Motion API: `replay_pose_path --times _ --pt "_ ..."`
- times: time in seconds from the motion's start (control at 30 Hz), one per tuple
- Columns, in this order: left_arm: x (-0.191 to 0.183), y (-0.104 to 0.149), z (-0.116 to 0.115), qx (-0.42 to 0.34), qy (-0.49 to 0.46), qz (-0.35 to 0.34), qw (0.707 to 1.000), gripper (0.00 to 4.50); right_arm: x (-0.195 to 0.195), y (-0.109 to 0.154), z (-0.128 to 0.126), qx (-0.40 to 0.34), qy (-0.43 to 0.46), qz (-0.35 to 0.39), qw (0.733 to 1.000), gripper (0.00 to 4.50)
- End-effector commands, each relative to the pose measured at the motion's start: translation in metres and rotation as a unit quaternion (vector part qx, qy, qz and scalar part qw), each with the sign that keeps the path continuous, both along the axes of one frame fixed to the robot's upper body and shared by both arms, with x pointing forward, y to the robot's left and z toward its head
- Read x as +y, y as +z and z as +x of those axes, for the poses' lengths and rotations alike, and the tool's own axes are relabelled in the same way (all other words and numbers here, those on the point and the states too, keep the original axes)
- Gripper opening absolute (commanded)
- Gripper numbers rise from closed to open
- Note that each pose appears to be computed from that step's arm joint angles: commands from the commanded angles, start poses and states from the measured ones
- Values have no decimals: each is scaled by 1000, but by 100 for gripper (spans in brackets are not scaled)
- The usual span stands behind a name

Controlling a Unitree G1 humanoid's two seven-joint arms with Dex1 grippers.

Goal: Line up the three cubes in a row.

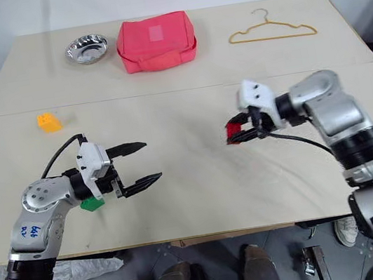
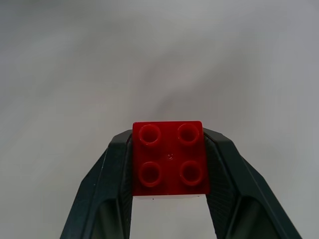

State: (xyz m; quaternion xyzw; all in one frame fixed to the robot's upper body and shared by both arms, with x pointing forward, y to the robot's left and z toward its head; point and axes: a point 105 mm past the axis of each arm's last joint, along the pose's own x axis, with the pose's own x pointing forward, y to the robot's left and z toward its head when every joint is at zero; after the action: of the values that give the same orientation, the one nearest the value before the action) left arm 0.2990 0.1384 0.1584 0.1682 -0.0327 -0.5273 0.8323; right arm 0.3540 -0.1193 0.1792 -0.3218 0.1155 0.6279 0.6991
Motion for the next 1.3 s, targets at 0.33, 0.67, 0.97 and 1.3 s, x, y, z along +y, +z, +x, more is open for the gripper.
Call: replay_pose_path --times 0.33,0.67,0.97,1.3 --pt "13 7 -9 -13 21 -6 1000 450 22 -16 14 -11 38 -16 999 149" --pt "40 32 -12 -32 75 -22 996 450 8 9 8 -45 26 71 996 408" --pt "133 35 -44 -34 199 -64 977 450 -25 19 -43 -55 93 257 960 447" --pt "254 -31 -123 118 366 -28 923 450 -20 -31 -92 25 132 286 949 447"
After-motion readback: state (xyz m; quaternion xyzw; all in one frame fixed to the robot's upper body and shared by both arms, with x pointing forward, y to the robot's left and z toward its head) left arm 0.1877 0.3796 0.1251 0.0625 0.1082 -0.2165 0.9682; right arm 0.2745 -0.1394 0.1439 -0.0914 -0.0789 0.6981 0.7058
